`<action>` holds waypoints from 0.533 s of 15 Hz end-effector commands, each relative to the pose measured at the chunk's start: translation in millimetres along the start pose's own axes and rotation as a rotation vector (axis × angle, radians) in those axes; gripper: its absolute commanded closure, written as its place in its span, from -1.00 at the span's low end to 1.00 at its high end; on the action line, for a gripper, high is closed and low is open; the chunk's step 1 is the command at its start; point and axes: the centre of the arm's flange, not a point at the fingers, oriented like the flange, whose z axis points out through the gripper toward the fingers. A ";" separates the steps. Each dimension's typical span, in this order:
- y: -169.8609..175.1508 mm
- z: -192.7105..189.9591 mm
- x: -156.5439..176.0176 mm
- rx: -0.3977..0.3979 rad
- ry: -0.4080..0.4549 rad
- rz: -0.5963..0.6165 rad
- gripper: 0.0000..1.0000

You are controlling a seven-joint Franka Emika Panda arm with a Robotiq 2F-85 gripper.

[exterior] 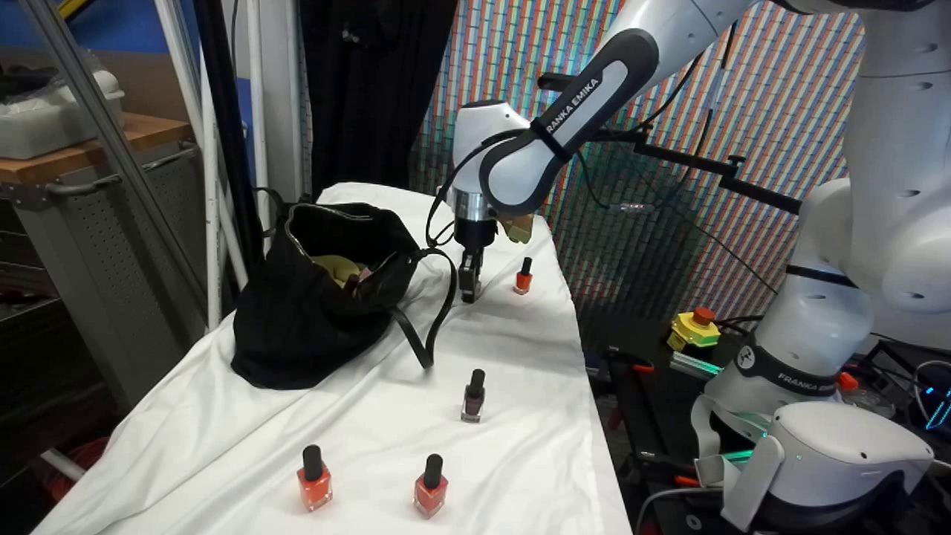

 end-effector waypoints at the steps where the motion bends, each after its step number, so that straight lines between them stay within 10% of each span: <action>1: -2.2 -14.5 -0.6 -0.039 -0.042 -0.041 0.56; 8: -1.6 -59.7 -5.7 -0.114 -0.040 -0.099 0.56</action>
